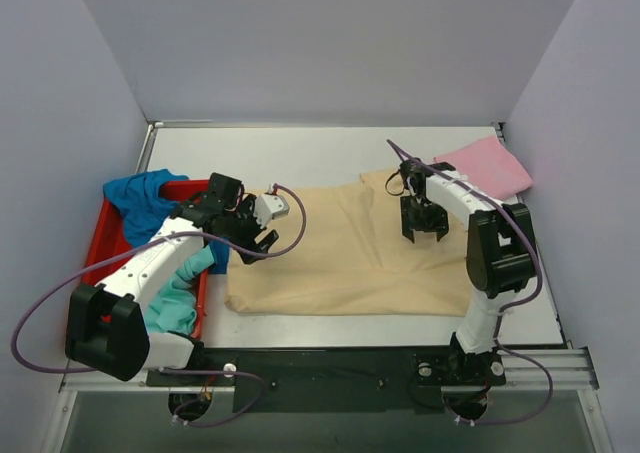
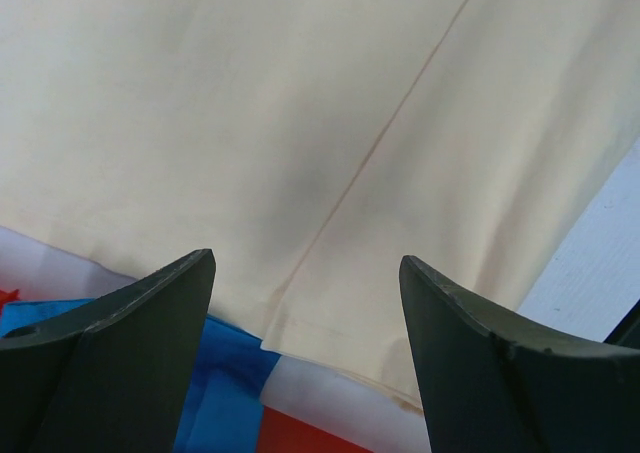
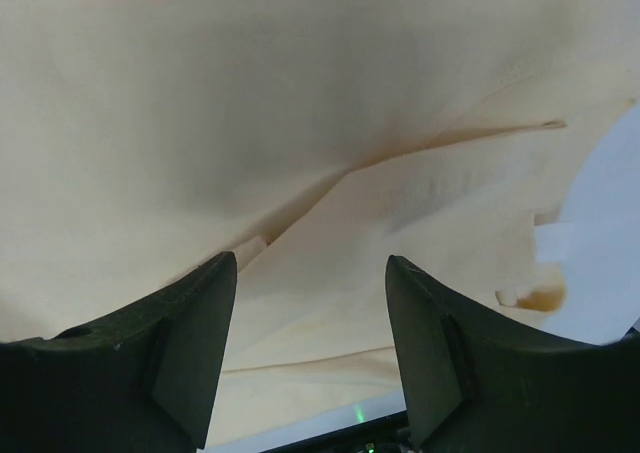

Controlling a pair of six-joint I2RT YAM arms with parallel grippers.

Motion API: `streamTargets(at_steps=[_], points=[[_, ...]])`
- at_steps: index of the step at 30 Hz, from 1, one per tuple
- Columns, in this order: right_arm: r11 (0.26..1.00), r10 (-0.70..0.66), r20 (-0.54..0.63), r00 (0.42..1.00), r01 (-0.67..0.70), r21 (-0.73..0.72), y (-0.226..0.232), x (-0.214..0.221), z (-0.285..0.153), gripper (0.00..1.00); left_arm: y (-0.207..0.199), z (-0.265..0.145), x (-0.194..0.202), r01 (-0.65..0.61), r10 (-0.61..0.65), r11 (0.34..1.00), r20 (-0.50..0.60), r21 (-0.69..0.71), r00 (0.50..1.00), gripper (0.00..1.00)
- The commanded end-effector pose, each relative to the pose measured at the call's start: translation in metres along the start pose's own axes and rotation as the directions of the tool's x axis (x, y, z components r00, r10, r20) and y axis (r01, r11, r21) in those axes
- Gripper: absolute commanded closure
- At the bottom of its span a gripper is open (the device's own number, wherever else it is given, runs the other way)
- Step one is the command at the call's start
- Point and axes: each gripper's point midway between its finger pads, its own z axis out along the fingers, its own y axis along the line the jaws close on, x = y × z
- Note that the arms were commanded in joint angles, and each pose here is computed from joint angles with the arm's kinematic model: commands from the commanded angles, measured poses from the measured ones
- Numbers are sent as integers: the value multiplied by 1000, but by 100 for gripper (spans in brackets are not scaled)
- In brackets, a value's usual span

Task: Fold and stack the t-shirts
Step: Fold the flattened tshirt in 1/3 of the way

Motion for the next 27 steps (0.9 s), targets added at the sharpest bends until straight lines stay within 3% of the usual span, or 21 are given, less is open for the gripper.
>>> streamTargets(at_steps=[1, 2, 4, 7, 8, 17, 23, 24, 27], points=[[995, -13, -42, 999, 17, 95, -15, 1, 4, 46, 2, 4, -5, 49, -49, 999, 33, -11, 998, 15], [995, -17, -52, 999, 22, 99, -15, 3, 6, 48, 2, 5, -3, 54, -53, 999, 25, -8, 998, 15], [995, -21, -62, 998, 27, 100, -14, 6, 11, 64, 3, 6, -4, 55, -54, 998, 26, -10, 998, 15], [996, -18, -64, 998, 24, 82, -12, 11, 10, 96, 3, 6, -3, 57, -57, 998, 22, -11, 998, 15], [997, -16, -61, 998, 21, 80, -12, 13, 10, 100, 4, 5, -4, 56, -55, 998, 24, -15, 998, 15], [997, 68, 5, 998, -68, -26, -4, 49, -17, 100, 2, 3, -3, 56, -55, 998, 25, -14, 998, 15], [979, 166, -52, 985, -171, -107, 1, 103, -20, 100, 2, 4, -4, 50, -50, 999, 32, -9, 998, 15], [973, 177, -76, 981, -186, -134, 5, 115, -20, 95, 2, 4, -4, 49, -49, 999, 32, -11, 998, 15], [955, 223, -161, 962, -248, -160, 13, 147, -16, 91, 2, 4, -5, 48, -47, 999, 33, -10, 998, 15]])
